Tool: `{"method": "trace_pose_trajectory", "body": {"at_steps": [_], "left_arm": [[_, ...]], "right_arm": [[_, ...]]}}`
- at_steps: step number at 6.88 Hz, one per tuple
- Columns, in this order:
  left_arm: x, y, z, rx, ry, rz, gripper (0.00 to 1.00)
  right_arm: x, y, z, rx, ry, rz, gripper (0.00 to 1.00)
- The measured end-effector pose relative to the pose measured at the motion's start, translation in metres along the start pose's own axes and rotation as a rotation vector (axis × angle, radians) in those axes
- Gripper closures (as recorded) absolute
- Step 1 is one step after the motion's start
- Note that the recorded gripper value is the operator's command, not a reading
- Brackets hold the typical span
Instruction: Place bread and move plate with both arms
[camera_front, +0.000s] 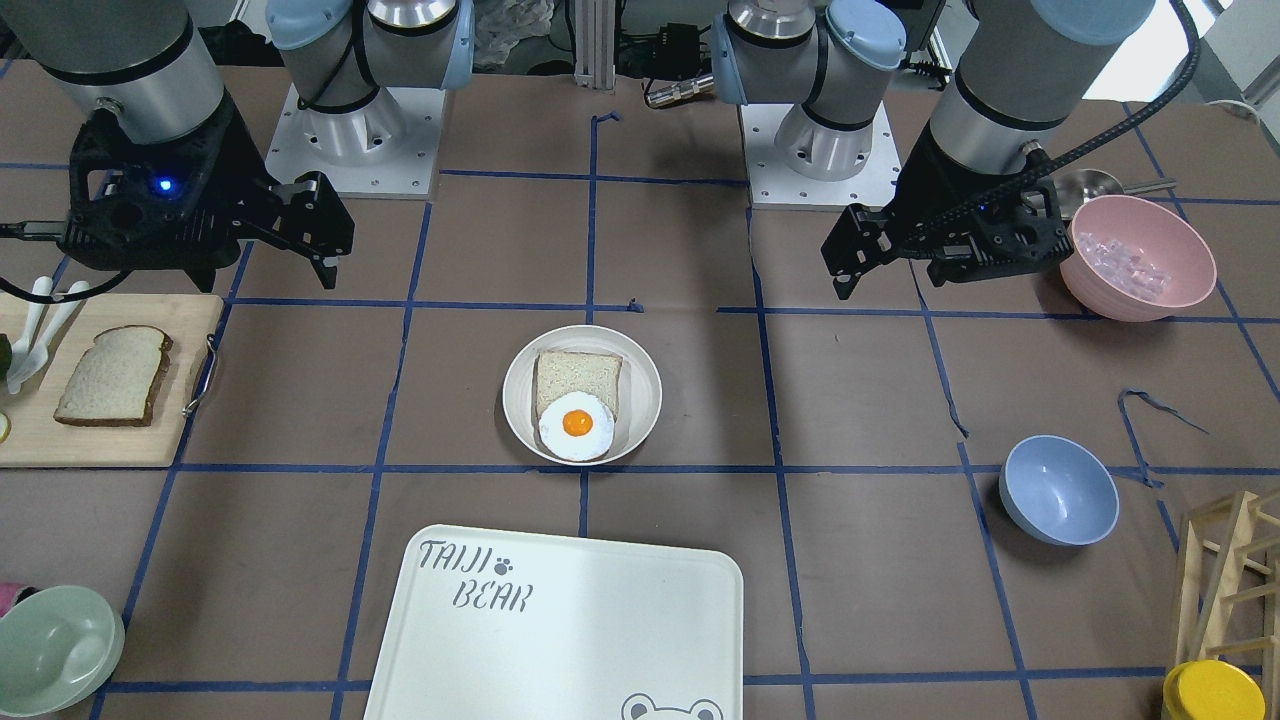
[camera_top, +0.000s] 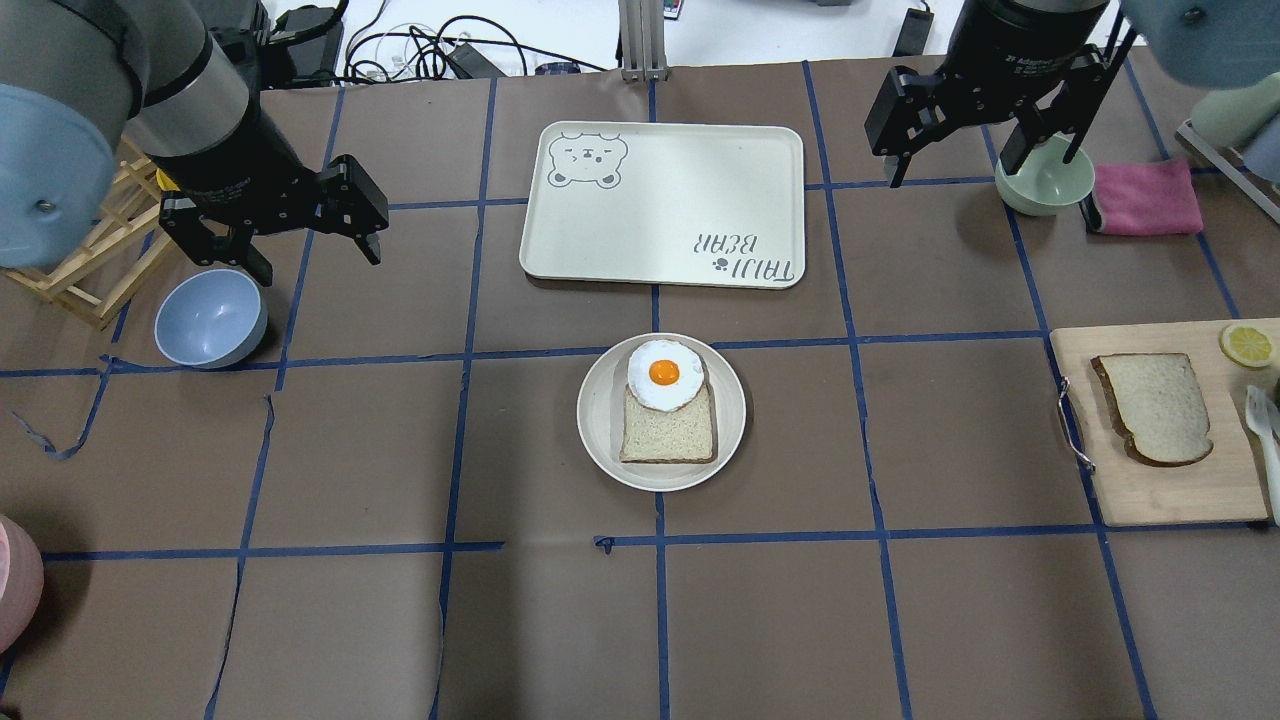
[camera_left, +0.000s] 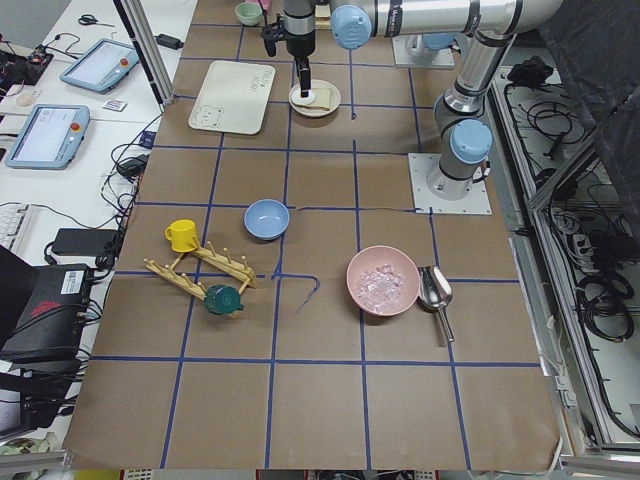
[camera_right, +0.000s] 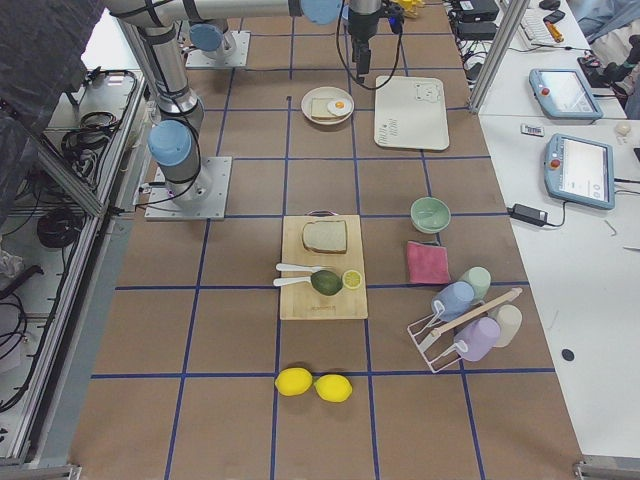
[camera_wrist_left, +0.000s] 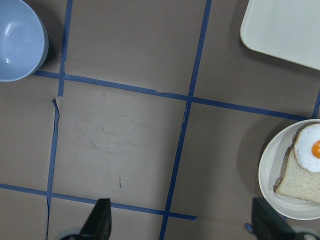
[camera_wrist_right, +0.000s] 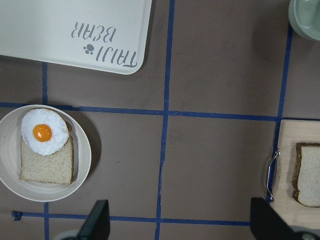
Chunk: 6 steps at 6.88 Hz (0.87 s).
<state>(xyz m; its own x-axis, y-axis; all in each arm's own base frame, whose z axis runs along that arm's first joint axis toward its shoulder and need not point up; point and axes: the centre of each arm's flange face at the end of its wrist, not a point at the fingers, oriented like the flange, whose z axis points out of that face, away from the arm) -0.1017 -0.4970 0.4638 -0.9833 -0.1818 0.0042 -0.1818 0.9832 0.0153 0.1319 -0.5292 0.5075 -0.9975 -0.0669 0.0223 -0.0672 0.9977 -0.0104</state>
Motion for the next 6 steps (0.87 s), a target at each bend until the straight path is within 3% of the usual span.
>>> {"method": "trace_pose_trajectory", "body": {"at_steps": [6], "left_arm": [[-0.0025, -0.0012, 0.0031, -0.006, -0.017, 0.005, 0.00]], "right_arm": [[0.0029, -0.0041, 0.0079, -0.013, 0.007, 0.002, 0.00]]}}
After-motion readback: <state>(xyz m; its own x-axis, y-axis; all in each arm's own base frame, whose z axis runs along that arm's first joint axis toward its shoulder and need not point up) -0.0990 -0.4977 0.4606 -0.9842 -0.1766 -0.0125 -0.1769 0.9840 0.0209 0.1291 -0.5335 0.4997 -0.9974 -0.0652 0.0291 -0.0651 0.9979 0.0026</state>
